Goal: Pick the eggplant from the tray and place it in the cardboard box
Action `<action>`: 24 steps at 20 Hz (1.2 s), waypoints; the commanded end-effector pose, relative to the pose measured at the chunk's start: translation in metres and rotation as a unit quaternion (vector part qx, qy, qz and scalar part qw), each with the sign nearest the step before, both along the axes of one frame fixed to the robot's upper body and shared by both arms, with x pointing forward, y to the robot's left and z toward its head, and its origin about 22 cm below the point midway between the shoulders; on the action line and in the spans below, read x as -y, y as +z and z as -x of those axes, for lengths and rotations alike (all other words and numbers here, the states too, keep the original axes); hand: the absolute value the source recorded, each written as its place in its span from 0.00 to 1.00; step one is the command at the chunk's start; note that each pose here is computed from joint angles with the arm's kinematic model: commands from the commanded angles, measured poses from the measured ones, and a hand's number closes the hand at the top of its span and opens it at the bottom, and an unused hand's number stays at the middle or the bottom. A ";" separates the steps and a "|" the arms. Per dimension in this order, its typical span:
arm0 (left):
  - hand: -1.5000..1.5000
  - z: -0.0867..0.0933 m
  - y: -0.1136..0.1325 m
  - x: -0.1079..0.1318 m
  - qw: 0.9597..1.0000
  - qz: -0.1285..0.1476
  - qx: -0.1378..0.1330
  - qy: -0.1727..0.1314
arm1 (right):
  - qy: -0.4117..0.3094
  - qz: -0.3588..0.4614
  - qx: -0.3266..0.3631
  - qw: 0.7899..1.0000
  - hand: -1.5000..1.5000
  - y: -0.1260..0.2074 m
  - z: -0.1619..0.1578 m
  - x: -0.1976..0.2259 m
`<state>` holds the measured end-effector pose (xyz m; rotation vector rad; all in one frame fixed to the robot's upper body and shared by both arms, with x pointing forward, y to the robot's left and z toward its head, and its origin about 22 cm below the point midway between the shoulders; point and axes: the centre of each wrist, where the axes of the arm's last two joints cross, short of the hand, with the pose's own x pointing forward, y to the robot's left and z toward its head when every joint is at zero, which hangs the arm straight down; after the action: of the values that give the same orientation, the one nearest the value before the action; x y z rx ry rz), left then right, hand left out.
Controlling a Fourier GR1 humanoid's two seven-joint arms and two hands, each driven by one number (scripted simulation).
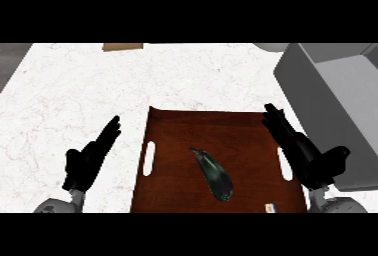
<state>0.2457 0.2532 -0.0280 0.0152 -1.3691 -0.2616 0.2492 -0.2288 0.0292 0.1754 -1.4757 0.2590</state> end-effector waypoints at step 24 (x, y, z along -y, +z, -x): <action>0.50 -0.027 0.081 -0.012 0.982 0.094 0.089 0.137 | 0.191 0.411 -0.074 0.888 0.00 0.109 -0.086 0.049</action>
<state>0.2695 0.2589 0.0527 0.0575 -1.5494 0.0938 0.3304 -0.2890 0.1155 -0.2645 -1.2269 0.9369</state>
